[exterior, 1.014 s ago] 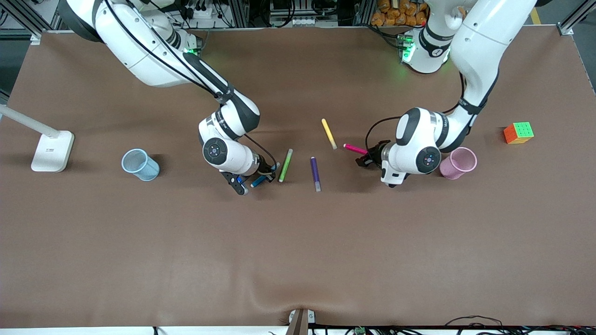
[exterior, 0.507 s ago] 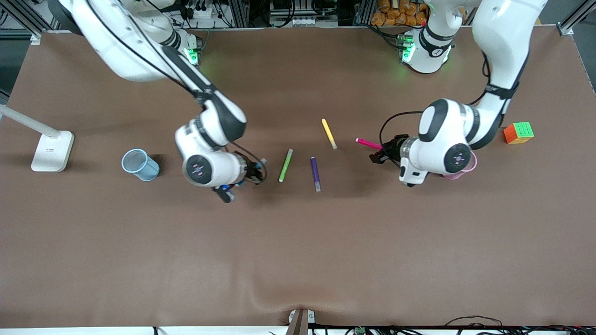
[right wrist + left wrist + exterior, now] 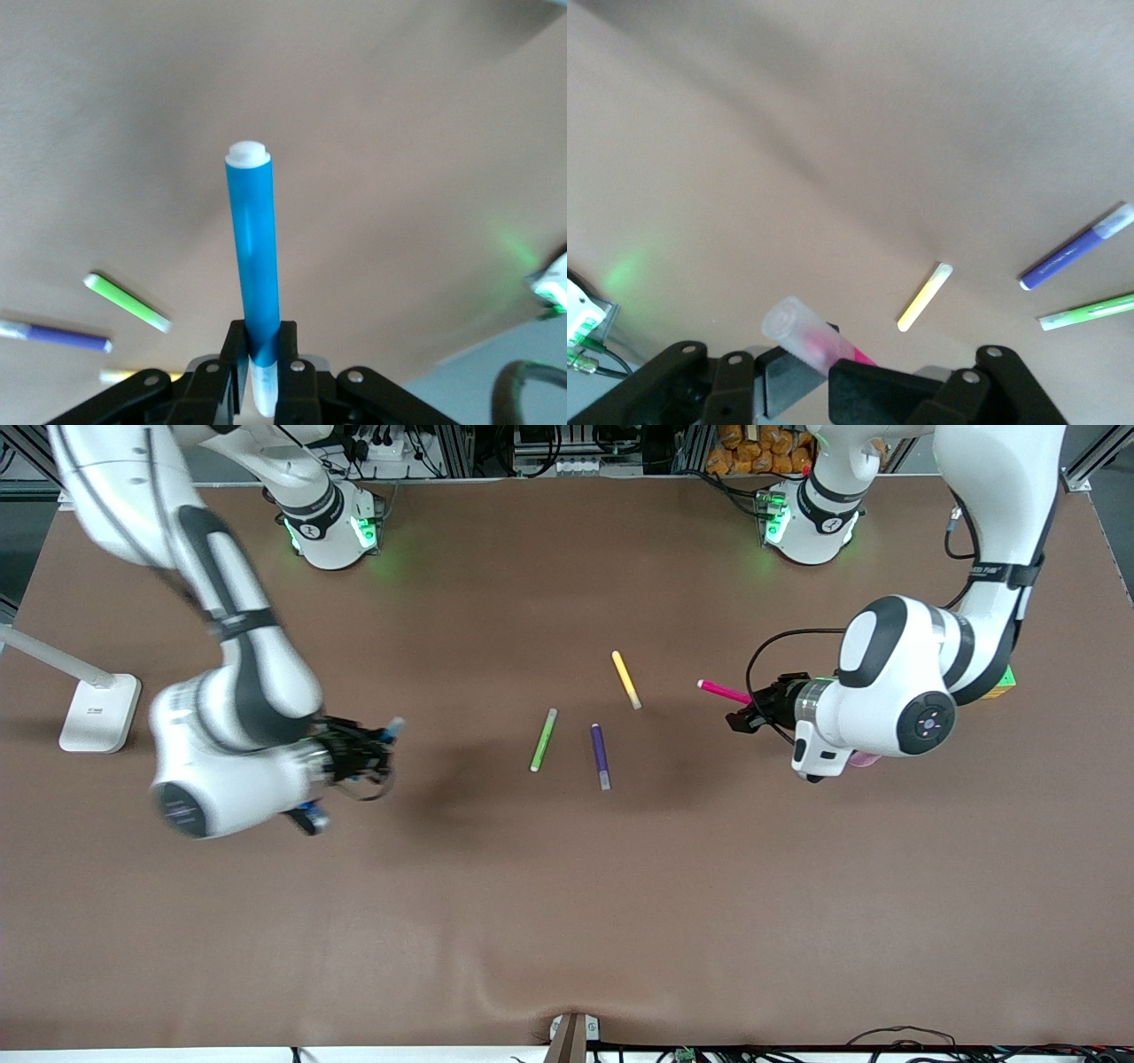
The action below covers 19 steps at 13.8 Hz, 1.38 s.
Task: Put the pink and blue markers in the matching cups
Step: 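Lift the pink marker with the left gripper while the right gripper lifts the blue marker, then carry the pink marker over the pink cup while the right gripper drops blue marker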
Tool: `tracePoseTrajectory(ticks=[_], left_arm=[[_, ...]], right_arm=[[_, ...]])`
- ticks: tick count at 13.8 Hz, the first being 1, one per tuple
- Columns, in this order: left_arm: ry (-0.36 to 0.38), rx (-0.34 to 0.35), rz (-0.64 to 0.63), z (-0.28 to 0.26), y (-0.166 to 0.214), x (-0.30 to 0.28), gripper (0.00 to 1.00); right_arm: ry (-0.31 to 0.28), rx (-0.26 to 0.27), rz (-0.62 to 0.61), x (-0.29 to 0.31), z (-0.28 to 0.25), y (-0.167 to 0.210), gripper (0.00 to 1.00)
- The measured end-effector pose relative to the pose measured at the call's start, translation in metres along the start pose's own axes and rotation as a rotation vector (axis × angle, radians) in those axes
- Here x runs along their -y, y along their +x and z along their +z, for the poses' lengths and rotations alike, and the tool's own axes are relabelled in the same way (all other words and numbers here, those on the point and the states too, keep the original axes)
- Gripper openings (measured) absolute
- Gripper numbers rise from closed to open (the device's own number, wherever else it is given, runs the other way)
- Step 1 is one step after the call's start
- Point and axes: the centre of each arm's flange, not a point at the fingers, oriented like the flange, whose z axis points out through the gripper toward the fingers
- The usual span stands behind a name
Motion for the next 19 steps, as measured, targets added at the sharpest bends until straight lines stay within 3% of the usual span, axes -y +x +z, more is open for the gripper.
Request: tracePoseTrajectory(ticks=[6, 11, 15, 19], left_arm=[[0.024, -0.131, 0.028, -0.048, -0.014, 0.011, 0.00], [0.002, -0.189, -0.001, -0.079, 0.002, 0.028, 0.00], [0.004, -0.227, -0.029, -0.093, 0.018, 0.044, 0.00], [0.020, -0.268, -0.061, -0.108, 0.045, 0.074, 0.00]], right_arm=[[-0.005, 0.075, -0.099, -0.103, -0.035, 0.073, 0.18], [-0.006, 0.165, -0.036, -0.140, -0.022, 0.093, 0.18], [0.050, 0.253, -0.070, -0.189, 0.000, 0.120, 0.18], [0.063, 0.282, -0.075, -0.201, 0.014, 0.128, 0.18]])
